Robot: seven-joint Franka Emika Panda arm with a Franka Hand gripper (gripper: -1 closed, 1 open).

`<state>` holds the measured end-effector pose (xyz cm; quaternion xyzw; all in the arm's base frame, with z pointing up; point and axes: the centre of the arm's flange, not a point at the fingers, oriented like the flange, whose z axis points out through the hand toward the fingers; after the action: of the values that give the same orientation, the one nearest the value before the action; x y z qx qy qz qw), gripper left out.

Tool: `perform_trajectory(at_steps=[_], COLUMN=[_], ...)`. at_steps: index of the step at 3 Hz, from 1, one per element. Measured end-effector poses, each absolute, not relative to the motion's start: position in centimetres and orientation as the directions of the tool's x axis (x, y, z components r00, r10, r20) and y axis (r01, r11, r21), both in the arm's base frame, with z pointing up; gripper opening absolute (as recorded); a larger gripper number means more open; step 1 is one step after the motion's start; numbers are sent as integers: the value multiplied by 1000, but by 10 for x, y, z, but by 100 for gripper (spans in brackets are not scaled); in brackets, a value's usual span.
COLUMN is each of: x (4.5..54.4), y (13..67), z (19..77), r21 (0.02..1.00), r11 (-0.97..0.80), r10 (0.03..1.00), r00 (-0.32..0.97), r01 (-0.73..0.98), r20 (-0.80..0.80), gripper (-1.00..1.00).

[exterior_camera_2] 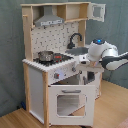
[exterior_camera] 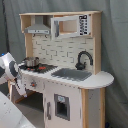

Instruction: Play with the kitchen

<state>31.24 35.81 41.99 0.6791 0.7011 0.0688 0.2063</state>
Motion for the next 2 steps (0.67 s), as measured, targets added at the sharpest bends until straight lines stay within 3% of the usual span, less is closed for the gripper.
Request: perform_trajectory(at_steps=[2], x=[322], y=[335], z=[367], r21=[250], r11=[85], r10=[987], r00=[-46], r01=[965], r20=[-155], gripper=[100])
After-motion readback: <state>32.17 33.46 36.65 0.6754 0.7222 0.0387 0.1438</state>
